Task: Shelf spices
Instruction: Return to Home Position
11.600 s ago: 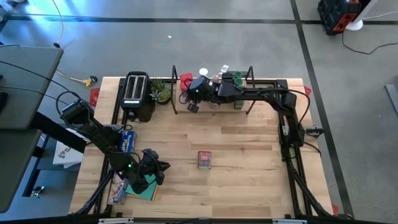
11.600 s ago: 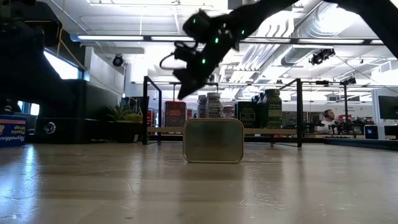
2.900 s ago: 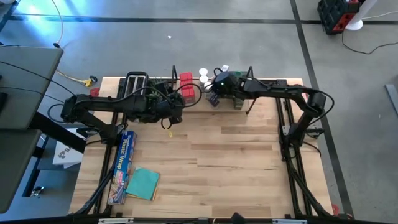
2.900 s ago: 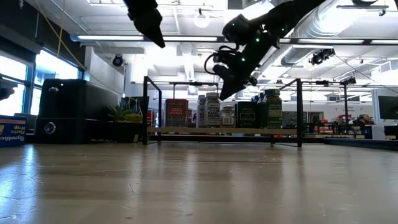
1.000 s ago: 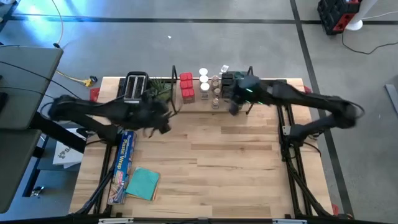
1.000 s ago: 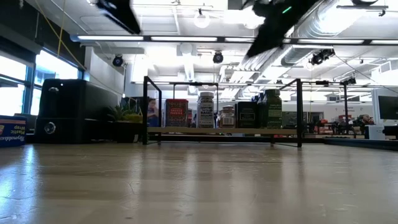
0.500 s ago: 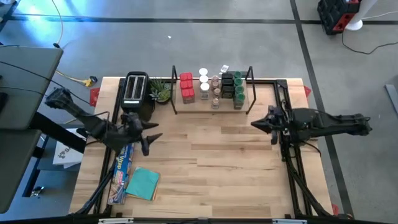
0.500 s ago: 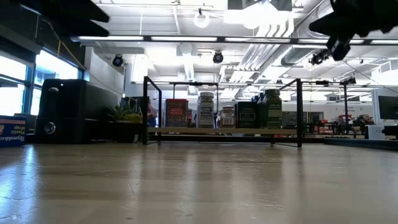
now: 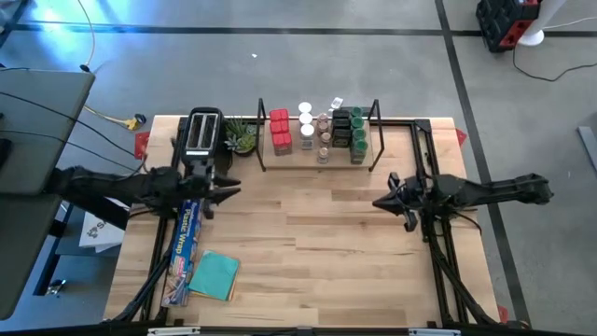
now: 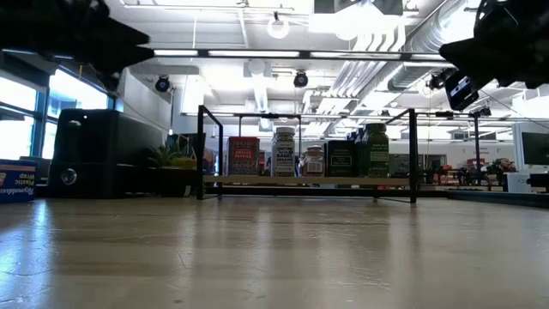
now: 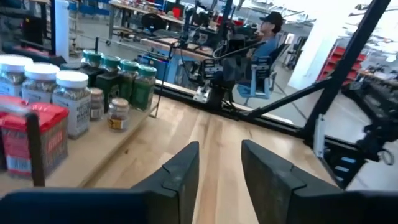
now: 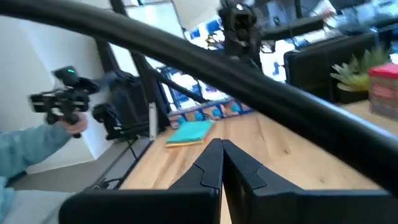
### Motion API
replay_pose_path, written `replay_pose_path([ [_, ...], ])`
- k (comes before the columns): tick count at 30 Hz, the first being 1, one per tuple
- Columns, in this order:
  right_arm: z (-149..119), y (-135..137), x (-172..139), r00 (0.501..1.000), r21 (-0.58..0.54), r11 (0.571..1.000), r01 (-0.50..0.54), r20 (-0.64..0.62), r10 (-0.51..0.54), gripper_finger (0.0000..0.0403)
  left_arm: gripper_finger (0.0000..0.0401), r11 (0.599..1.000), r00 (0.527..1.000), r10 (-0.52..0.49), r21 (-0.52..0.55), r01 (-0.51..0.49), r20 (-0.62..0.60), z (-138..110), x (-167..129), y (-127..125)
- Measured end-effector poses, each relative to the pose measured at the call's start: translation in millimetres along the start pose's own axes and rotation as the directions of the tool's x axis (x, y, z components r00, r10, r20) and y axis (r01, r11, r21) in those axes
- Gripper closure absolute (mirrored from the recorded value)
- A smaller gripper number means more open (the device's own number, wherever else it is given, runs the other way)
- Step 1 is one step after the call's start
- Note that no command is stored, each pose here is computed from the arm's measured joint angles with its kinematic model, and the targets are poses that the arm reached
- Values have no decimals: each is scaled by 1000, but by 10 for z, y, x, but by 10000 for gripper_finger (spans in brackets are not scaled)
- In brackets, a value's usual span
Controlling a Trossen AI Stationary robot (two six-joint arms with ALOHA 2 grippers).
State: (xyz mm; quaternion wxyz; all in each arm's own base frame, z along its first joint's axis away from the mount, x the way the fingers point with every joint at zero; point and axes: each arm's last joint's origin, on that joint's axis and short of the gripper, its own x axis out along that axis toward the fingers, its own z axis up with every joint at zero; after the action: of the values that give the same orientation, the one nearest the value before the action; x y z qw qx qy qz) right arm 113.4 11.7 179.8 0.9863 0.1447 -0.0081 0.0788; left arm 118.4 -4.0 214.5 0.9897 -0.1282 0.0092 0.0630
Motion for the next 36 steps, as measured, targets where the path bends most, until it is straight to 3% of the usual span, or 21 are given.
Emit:
replay_pose_path([
  [6,-23,50,-7,995,-33,995,-89,42,91,403,310,999,999,-14,-47,15,41,-3,-290,9],
  [10,-13,104,-10,993,-91,992,-90,67,96,403,323,999,997,-31,-21,33,70,-4,-397,-2],
  [19,12,168,-22,986,-222,969,-109,101,135,403,341,996,999,43,74,-44,20,-221,-340,16],
  [24,104,141,-35,976,-268,963,-8,209,66,403,347,991,999,31,132,-34,29,-369,-282,27],
  [26,134,127,-40,969,-280,960,-18,231,86,403,348,991,999,21,134,-27,46,-380,-273,25],
  [36,111,45,-28,980,-141,990,-10,197,38,403,348,992,998,22,124,-28,50,-381,-270,25],
])
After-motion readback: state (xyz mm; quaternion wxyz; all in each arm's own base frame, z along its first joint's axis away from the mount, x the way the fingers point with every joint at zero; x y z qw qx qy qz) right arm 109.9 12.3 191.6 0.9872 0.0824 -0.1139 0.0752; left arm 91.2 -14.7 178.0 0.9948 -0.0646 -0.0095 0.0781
